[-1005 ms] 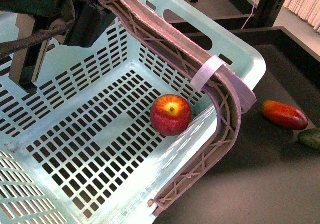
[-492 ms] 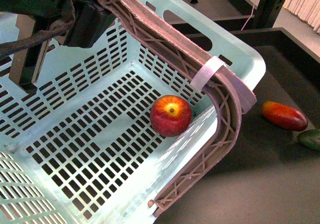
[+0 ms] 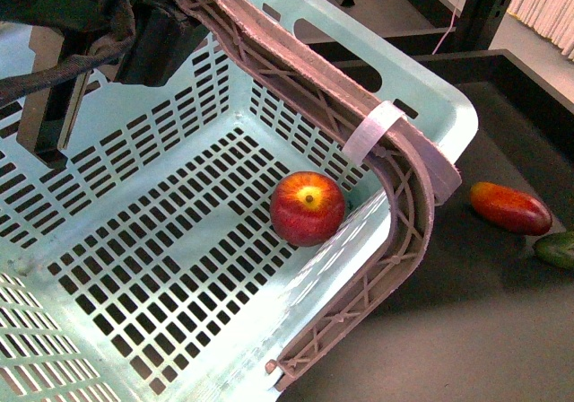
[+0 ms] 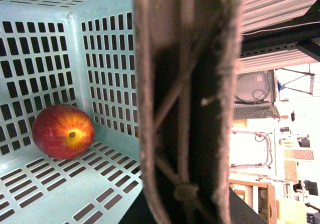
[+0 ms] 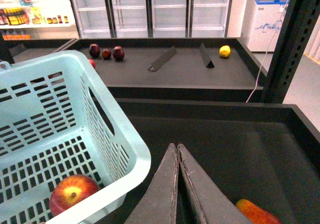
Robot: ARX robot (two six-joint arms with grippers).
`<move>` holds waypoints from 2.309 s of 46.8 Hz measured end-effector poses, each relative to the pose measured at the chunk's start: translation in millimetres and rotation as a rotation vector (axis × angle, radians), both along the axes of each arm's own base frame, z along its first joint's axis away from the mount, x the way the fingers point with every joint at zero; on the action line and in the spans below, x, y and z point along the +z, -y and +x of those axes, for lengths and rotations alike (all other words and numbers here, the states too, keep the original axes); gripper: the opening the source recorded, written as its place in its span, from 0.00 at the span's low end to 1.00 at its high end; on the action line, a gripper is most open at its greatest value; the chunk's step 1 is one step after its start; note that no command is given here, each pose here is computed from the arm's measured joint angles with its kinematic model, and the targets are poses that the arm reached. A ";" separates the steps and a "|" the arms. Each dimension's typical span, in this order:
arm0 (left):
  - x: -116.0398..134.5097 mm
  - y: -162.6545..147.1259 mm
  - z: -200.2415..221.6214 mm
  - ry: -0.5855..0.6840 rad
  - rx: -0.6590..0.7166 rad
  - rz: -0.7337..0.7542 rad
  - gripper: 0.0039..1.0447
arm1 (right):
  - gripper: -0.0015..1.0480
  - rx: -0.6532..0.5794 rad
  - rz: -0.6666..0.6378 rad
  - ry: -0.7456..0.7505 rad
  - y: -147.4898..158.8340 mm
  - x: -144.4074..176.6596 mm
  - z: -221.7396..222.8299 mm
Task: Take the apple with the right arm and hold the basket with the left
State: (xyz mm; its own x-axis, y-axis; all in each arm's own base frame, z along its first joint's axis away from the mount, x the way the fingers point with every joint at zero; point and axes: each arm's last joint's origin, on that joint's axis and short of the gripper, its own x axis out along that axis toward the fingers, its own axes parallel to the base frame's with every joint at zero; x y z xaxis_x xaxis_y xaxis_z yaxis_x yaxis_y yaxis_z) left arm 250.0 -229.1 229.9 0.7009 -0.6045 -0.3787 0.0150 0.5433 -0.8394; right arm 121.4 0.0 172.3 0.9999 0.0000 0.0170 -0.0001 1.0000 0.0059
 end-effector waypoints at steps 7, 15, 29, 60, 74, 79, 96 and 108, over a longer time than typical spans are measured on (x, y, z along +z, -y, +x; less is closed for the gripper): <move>-0.1 0.0 0.0 0.000 0.000 0.000 0.05 | 0.02 0.000 0.000 0.001 0.0 0.3 -3.9; -0.1 0.0 0.0 0.000 0.000 0.000 0.05 | 0.02 0.000 0.000 0.002 0.0 0.2 -8.0; -0.1 0.0 0.0 0.000 0.000 0.000 0.05 | 0.02 0.000 0.000 0.001 0.0 -0.2 -12.8; 0.2 0.1 0.1 0.000 0.000 -0.001 0.05 | 0.25 -0.002 -0.001 -0.005 0.1 -3.1 -24.3; 2.4 1.9 1.6 -0.020 0.159 0.066 0.05 | 0.71 -0.002 -0.001 -0.004 0.1 -3.1 -24.4; 7.3 1.7 7.6 0.013 0.377 0.125 0.05 | 0.88 -0.002 -0.001 -0.004 0.1 -3.1 -24.4; 30.3 -14.4 34.4 0.027 0.506 -0.032 0.05 | 0.91 -0.002 -0.001 -0.003 0.1 -3.0 -24.4; 23.3 -59.0 47.0 -0.055 0.668 -0.217 0.05 | 0.91 -0.002 -0.001 -0.003 0.1 -3.0 -24.4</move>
